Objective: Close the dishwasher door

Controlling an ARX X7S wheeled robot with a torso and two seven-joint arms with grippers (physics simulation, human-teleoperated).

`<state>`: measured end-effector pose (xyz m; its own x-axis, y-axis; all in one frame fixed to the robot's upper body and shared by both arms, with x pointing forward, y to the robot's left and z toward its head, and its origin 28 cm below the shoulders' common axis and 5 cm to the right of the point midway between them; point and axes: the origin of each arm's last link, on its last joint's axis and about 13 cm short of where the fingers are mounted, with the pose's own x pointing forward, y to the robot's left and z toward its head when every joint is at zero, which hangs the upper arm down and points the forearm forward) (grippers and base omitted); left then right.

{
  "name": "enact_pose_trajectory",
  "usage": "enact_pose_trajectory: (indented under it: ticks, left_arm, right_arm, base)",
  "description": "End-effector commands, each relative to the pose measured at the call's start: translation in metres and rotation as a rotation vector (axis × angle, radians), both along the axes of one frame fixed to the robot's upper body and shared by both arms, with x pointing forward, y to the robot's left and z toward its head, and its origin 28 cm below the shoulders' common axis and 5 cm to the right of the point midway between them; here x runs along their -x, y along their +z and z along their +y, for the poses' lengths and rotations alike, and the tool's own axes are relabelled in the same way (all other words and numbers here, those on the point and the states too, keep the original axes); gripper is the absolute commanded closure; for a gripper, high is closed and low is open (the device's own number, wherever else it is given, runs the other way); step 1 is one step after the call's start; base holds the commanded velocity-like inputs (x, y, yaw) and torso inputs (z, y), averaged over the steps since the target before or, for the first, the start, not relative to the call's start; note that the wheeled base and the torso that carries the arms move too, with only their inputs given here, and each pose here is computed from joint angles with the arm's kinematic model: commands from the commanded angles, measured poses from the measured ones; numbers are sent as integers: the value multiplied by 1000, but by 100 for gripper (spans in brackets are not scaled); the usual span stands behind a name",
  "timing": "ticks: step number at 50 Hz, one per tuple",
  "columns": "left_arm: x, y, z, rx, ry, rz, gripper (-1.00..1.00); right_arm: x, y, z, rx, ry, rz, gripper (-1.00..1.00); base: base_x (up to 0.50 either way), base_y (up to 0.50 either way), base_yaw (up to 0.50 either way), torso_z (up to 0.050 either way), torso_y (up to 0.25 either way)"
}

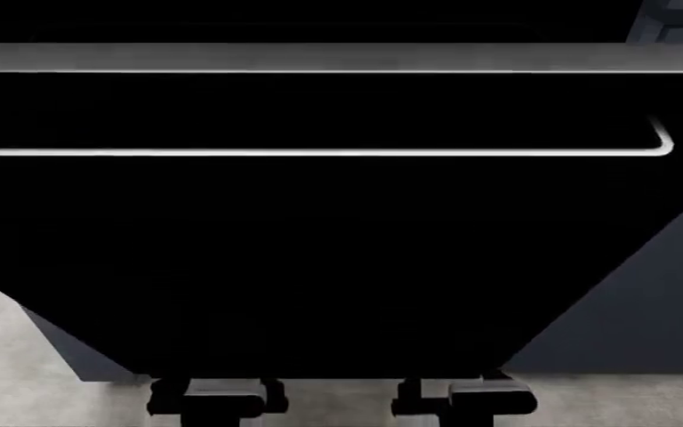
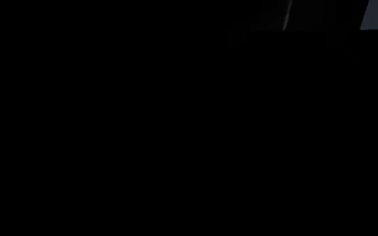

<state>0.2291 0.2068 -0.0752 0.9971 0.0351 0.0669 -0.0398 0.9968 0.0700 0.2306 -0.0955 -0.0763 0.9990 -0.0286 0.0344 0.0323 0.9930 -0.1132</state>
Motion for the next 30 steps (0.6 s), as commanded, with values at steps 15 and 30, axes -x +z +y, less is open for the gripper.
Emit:
enact_pose_trajectory:
  ticks: [15,30]
  left_arm:
    - [-26,30,-3,11,2,-75,-100]
    - [-31,44,-2,13,3,-88,-100]
  right_arm:
    - [-36,43,13,31,67,-143,-100]
    - [-43,59,15,55,76,-169,-100]
  base:
    - [0,0,0,0,5]
    - [0,0,0,0,4]
